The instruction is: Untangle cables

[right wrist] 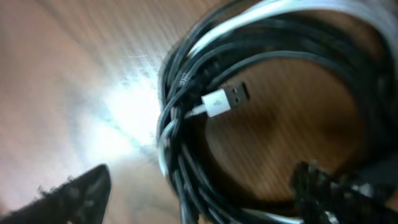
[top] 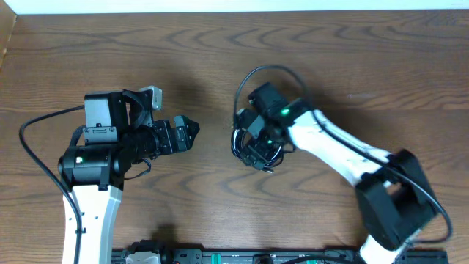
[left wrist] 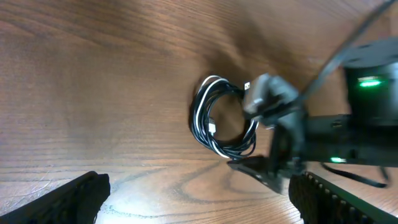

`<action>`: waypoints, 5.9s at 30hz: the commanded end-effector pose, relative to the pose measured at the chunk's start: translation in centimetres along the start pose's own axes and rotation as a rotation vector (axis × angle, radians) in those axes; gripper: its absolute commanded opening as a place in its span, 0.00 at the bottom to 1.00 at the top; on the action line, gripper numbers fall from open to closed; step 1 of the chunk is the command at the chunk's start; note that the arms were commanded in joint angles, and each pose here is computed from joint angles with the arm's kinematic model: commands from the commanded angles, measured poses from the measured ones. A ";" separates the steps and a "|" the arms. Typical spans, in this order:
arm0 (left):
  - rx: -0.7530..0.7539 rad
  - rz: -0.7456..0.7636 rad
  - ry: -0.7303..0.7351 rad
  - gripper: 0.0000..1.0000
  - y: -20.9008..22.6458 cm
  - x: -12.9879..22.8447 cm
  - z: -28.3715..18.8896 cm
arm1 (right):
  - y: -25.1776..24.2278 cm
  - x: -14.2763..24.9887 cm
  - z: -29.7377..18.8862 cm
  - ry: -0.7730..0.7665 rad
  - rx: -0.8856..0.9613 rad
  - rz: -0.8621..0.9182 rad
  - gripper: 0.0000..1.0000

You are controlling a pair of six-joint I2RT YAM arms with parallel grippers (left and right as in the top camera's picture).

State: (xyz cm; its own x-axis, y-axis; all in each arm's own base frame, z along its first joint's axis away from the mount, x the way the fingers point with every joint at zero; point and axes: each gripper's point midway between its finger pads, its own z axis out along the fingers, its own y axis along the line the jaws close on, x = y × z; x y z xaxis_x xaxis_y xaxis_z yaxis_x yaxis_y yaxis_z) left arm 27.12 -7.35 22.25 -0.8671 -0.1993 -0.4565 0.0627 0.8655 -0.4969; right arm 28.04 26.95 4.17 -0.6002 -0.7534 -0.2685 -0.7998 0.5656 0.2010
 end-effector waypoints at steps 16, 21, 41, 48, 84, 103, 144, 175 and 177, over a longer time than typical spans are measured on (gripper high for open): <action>0.028 0.031 -0.049 0.97 -0.8 -1.5 -0.2 | -0.4 -0.3 4.2 0.026 -0.006 -0.002 0.41; 0.029 0.034 -0.055 0.98 -0.8 -1.6 -0.2 | 0.8 -1.6 4.1 -0.025 -0.080 0.067 0.02; 0.212 0.108 0.083 0.24 -5.0 0.7 3.4 | 1.5 -11.1 -9.8 -0.308 0.015 0.027 0.01; 0.255 0.208 0.140 0.34 -7.5 1.2 7.4 | 1.6 -11.2 -14.6 -0.394 0.074 0.018 0.01; 0.352 0.316 -0.010 0.80 -11.0 -0.4 3.8 | -14.3 0.8 -24.2 -0.353 0.904 0.798 0.99; 0.027 0.227 0.100 0.84 -4.6 1.9 5.2 | -10.7 9.3 -9.7 0.194 0.348 0.950 0.99; 0.006 0.220 0.116 0.84 -4.1 2.3 5.2 | -7.3 -12.0 -40.9 -1.111 0.345 0.524 0.01; 0.006 0.219 0.117 0.84 -4.1 2.3 5.2 | -25.5 13.2 -50.5 -0.908 1.197 1.173 0.01; 0.005 0.219 0.117 0.85 -4.1 2.3 5.2 | -27.4 16.0 -50.6 -0.875 1.238 1.238 0.01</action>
State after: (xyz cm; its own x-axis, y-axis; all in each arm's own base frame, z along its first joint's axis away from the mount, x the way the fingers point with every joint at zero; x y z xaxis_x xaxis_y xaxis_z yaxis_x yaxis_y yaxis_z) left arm 27.42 -13.87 19.75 -0.8802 0.0446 -0.4725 0.2630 0.8745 -0.4074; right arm 40.29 -12.91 43.93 -0.2450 0.2833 -0.9272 0.5746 0.8127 0.0965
